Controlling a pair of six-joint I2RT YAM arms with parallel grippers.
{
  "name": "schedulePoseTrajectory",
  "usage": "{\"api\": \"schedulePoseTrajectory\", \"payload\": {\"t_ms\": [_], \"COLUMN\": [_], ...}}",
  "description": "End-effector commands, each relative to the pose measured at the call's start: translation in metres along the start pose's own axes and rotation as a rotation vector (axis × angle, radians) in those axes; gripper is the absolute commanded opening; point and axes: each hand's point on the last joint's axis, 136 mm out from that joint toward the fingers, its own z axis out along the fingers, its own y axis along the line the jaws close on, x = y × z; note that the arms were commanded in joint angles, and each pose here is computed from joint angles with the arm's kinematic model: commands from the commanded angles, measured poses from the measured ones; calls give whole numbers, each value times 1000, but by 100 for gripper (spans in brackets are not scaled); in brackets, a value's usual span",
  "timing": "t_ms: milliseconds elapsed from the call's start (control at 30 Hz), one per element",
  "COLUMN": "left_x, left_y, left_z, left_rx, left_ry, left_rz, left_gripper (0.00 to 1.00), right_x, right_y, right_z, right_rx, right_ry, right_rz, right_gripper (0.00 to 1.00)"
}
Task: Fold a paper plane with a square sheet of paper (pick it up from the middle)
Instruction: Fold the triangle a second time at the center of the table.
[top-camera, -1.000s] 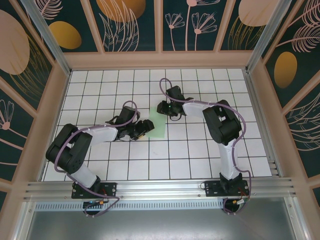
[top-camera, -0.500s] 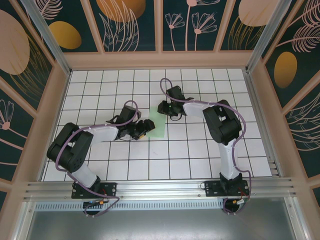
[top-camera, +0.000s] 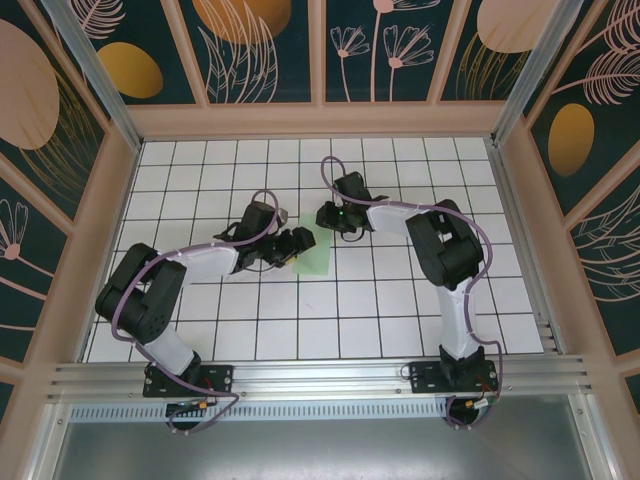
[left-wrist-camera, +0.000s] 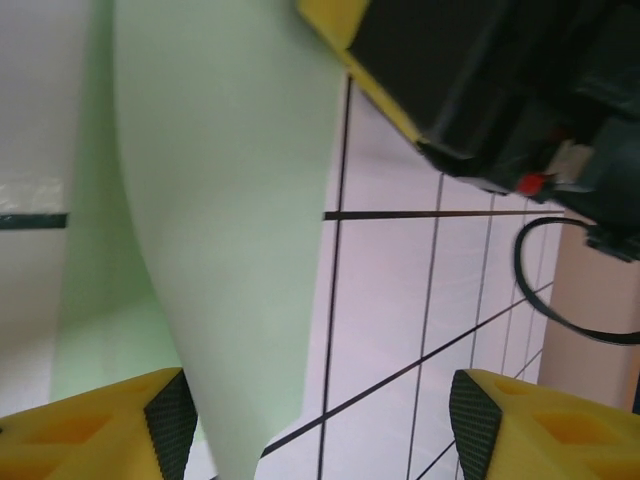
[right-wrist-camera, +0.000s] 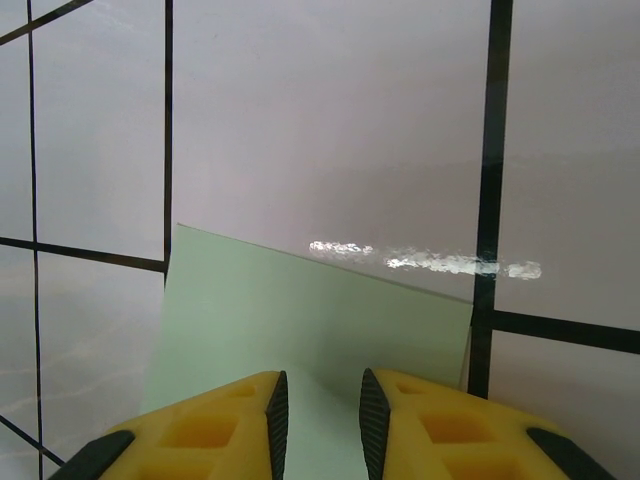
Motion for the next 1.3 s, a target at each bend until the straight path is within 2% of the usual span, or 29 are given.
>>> {"api": "schedulePoseTrajectory", "payload": {"t_ms": [0, 467, 500, 667, 733, 833, 1000, 1267], "left_x": [-5, -9, -9, -14, -14, -17, -20, -20], "left_y": [-17, -26, -17, -6, -1, 1, 5, 13], "left_z": [5, 10, 17, 25, 28, 29, 29, 30], "left_rx": [51, 93, 71, 29, 13, 6, -20, -42], "left_ry": [4, 2, 10, -3, -7, -18, -37, -50], "left_rz": [62, 70, 58, 50, 44, 40, 37, 13], "left_gripper": [70, 69, 68, 66, 64, 64, 63, 55], "right_x": [60, 63, 63, 61, 47, 33, 16, 42], "right_y": [-50, -45, -44, -24, -16, 5, 24, 19], "right_z": [20, 20, 19, 13, 5, -9, -36, -72], "right_rx": [129, 86, 79, -21, -78, -172, -244, -272], "right_ry": [176, 196, 198, 204, 181, 157, 109, 101], "right_rz": [73, 87, 87, 76, 72, 27, -28, -16], "right_gripper": [30, 24, 23, 20, 19, 23, 32, 36]}}
